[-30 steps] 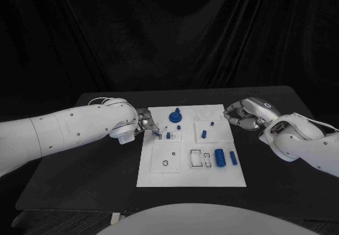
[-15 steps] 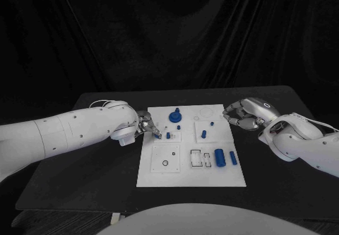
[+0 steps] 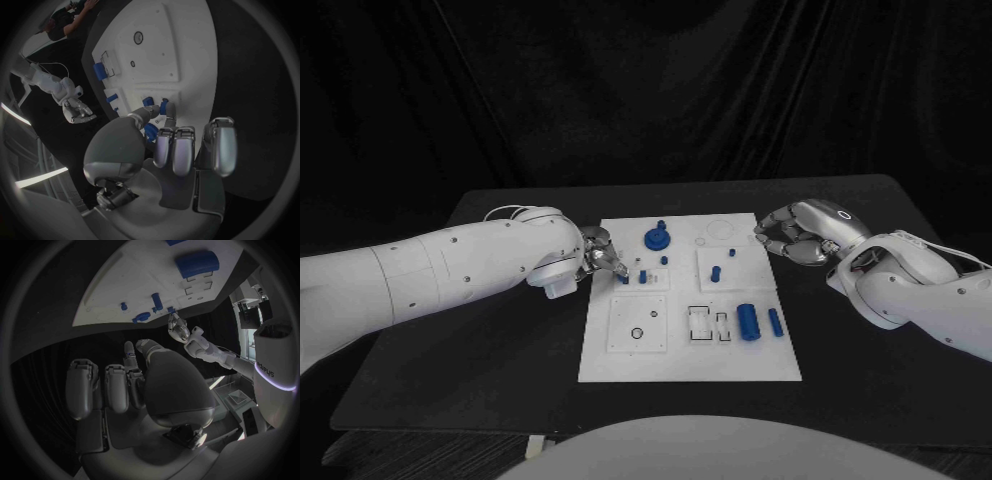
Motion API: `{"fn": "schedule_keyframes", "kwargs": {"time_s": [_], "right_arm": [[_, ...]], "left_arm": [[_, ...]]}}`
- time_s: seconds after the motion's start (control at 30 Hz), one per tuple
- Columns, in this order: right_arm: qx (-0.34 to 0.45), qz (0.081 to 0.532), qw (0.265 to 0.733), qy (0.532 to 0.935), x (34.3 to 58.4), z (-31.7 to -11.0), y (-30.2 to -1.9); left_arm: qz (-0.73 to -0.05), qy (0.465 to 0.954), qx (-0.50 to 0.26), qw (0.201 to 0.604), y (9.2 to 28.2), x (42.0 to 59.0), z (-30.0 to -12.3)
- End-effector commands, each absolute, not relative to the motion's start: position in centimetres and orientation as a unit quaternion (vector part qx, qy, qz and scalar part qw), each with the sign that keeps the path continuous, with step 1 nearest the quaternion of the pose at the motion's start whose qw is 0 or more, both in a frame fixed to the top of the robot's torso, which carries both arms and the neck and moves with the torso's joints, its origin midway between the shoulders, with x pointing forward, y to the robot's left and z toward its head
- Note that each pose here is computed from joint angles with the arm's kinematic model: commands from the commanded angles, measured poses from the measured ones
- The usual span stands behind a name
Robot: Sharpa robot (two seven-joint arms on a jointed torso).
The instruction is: Assemble the parts on the task board
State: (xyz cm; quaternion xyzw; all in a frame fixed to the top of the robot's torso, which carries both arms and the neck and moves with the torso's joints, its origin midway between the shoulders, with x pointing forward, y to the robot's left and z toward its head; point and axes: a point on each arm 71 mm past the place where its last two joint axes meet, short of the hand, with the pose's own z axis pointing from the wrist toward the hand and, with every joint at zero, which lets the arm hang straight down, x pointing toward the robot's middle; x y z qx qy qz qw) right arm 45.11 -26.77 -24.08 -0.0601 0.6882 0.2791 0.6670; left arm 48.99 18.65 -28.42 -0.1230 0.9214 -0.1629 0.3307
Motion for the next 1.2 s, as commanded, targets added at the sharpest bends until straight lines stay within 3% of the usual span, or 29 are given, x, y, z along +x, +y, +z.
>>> {"fn": "schedule_keyframes", "kwargs": {"time_s": [0.03,1.2], "right_arm": [[-0.056,0.278,0.670,0.686,45.07,-24.13,-26.82],[-0.056,0.278,0.669,0.687,44.95,-24.28,-26.81]], "left_arm": [[-0.175,0.921,-0.118,0.329,18.26,48.88,-28.47],[-0.156,0.931,-0.115,0.309,18.59,48.97,-29.33]]}}
